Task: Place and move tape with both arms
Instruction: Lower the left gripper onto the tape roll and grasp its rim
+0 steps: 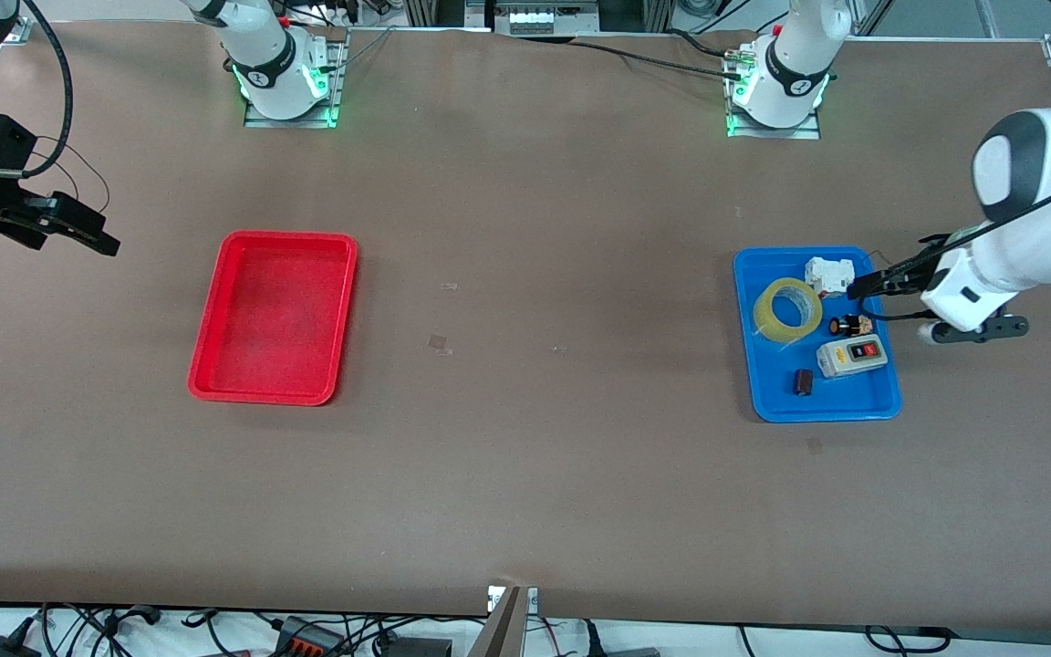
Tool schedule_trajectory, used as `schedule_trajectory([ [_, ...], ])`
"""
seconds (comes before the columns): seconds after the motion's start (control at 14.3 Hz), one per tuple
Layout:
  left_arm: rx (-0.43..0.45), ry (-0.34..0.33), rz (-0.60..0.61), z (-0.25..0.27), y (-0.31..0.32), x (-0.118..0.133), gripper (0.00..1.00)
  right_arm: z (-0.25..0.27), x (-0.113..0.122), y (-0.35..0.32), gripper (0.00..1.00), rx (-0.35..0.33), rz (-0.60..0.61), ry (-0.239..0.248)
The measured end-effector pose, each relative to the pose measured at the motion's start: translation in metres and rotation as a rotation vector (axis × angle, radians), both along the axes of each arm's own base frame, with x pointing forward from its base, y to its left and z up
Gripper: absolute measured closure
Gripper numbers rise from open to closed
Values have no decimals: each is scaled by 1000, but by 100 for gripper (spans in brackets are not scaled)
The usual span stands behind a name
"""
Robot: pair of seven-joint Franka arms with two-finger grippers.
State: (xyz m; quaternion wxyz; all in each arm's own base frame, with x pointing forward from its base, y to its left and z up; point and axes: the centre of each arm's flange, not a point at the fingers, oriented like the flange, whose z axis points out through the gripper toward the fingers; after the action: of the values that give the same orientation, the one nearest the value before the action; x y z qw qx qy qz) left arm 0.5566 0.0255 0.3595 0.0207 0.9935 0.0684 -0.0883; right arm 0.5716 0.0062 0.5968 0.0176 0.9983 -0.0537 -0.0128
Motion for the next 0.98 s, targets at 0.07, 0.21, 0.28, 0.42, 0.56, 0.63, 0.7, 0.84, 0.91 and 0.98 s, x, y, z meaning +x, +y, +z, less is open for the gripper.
schedule_trajectory([
  [0.07, 3, -20, 3, -18, 0, -5, 0, 0, 0, 0, 2, 0, 1, 0],
  [0.21, 8, -54, 3, -50, -3, -18, 0, 0, 0, 0, 2, 0, 3, 1],
  [0.28, 9, -56, -2, -63, -7, -24, 0, 0, 0, 0, 2, 0, 3, 2],
  [0.42, 8, -54, -14, -82, -16, -29, 0, 0, 0, 0, 2, 0, 4, 3],
  [0.56, 6, -53, -23, -99, -23, -28, 0, 0, 0, 0, 2, 0, 4, 5],
  [0.63, 5, -47, -25, -106, -24, -28, 0, 0, -1, -1, 2, 0, 4, 5],
  [0.7, 5, -39, -25, -113, -24, -29, 0, 0, -1, -1, 2, 0, 4, 5],
  [0.84, 4, -21, -25, -125, -24, -30, 0, 0, -1, -1, 2, 0, 4, 5],
  [0.91, 3, -13, -25, -128, -24, -31, 0, 0, -1, -1, 2, 0, 4, 6],
  [0.98, 3, -7, -25, -132, -24, -32, 0, 0, -1, -1, 2, 0, 4, 6],
])
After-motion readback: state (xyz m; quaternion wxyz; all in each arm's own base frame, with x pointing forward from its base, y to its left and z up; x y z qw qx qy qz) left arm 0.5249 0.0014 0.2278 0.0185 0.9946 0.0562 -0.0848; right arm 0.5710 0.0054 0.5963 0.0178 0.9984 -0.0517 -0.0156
